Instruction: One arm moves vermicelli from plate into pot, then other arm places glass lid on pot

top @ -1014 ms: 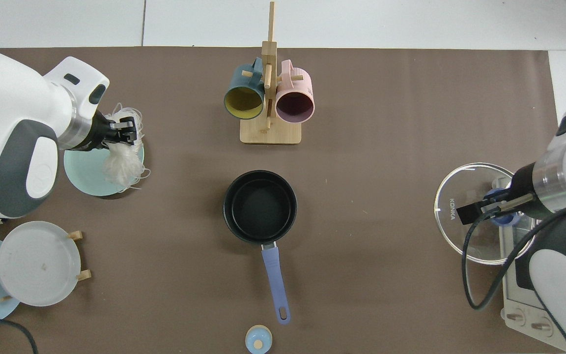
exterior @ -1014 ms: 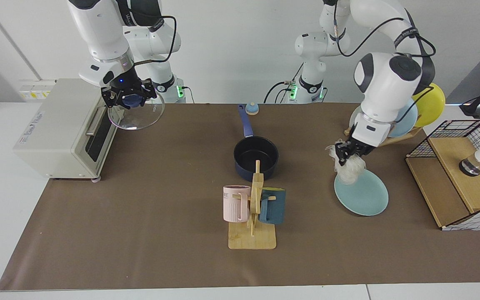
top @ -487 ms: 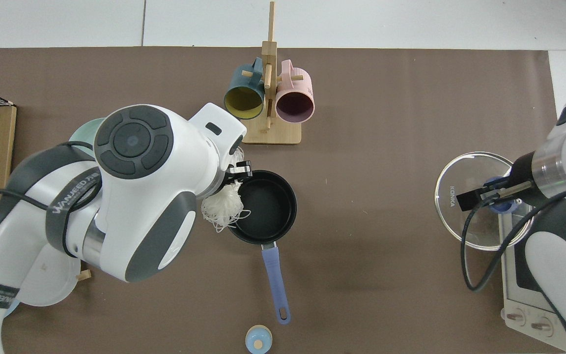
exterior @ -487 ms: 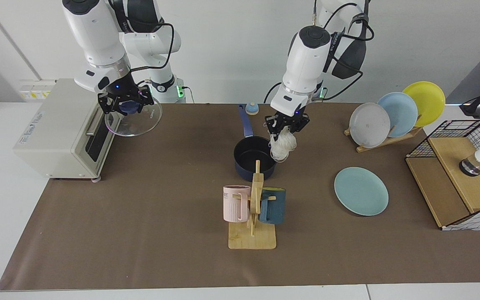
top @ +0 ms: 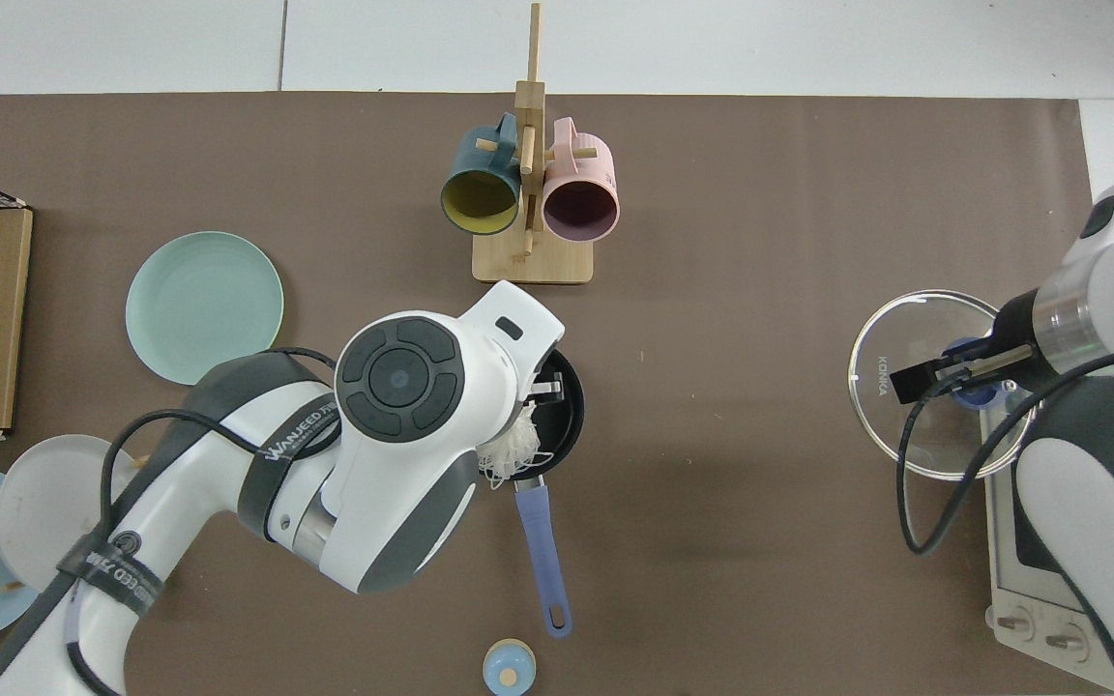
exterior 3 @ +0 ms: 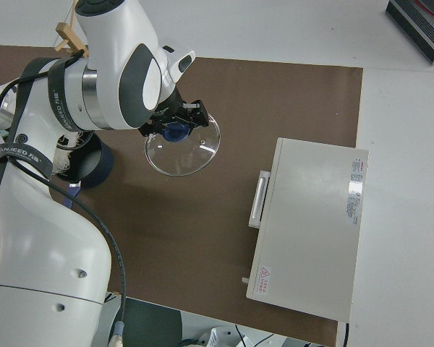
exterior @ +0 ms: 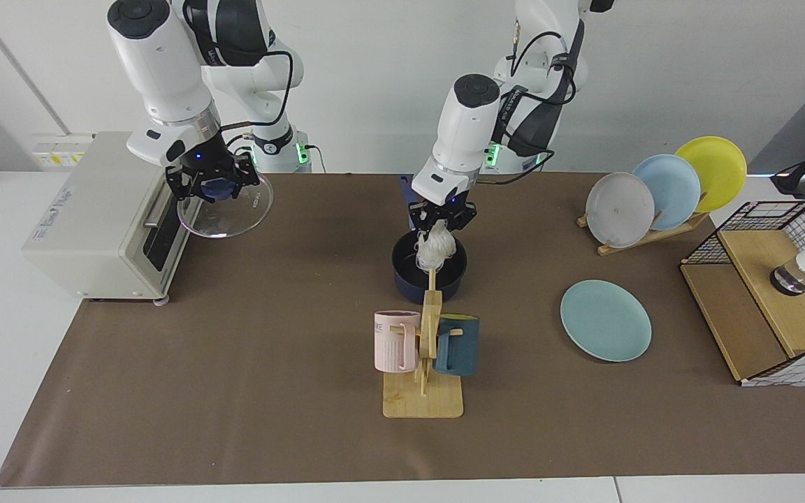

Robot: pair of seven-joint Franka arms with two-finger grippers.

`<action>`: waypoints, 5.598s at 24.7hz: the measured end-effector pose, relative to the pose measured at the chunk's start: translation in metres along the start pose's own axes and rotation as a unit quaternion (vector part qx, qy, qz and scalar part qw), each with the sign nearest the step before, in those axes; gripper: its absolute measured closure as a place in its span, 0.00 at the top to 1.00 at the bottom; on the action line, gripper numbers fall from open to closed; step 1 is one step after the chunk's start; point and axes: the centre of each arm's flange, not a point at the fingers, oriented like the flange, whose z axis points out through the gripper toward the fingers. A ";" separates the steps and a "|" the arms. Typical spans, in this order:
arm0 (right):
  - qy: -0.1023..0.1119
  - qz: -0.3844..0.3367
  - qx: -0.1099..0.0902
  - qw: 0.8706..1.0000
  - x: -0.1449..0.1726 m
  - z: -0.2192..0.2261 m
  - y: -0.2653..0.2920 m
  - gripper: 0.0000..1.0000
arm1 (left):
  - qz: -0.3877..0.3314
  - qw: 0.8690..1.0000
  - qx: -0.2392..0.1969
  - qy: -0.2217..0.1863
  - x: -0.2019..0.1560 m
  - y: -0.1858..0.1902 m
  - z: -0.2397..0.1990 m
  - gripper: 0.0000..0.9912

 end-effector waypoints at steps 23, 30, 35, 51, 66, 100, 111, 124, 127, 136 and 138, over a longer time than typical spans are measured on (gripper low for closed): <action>0.008 0.006 -0.001 1.000 0.010 0.022 -0.005 0.43 | -0.006 1.000 -0.023 -0.002 -0.016 -0.004 0.081 0.35; 0.006 0.026 0.001 1.000 0.013 0.026 -0.007 0.43 | -0.010 1.000 -0.026 -0.003 -0.012 -0.006 0.085 0.48; 0.005 0.026 0.001 1.000 0.013 0.028 -0.011 0.43 | -0.021 1.000 -0.019 -0.005 0.005 -0.012 0.062 0.85; 0.022 0.118 0.003 0.993 0.037 0.057 -0.116 0.43 | -0.038 0.998 0.051 -0.004 0.063 -0.132 -0.111 1.00; 0.015 0.208 0.019 0.978 0.047 0.083 -0.258 0.43 | -0.035 0.998 0.058 -0.016 0.048 -0.260 -0.191 1.00; 0.059 0.275 0.015 0.959 0.106 0.166 -0.381 0.43 | -0.029 0.998 0.048 -0.011 0.050 -0.263 -0.193 1.00; 0.052 0.283 0.008 0.958 0.111 0.177 -0.371 0.43 | -0.029 0.998 0.048 -0.011 0.050 -0.263 -0.193 1.00; 0.033 0.294 0.024 0.955 0.109 0.179 -0.373 0.43 | -0.029 0.998 0.048 -0.011 0.050 -0.263 -0.193 1.00; 0.031 0.295 0.023 0.955 0.108 0.181 -0.372 0.43 | -0.029 0.998 0.048 -0.011 0.050 -0.263 -0.193 1.00; 0.030 0.297 0.023 0.954 0.108 0.180 -0.369 0.43 | -0.029 0.998 0.048 -0.011 0.050 -0.263 -0.193 1.00; 0.030 0.297 0.023 0.954 0.108 0.180 -0.369 0.43 | -0.029 0.998 0.048 -0.011 0.050 -0.263 -0.193 1.00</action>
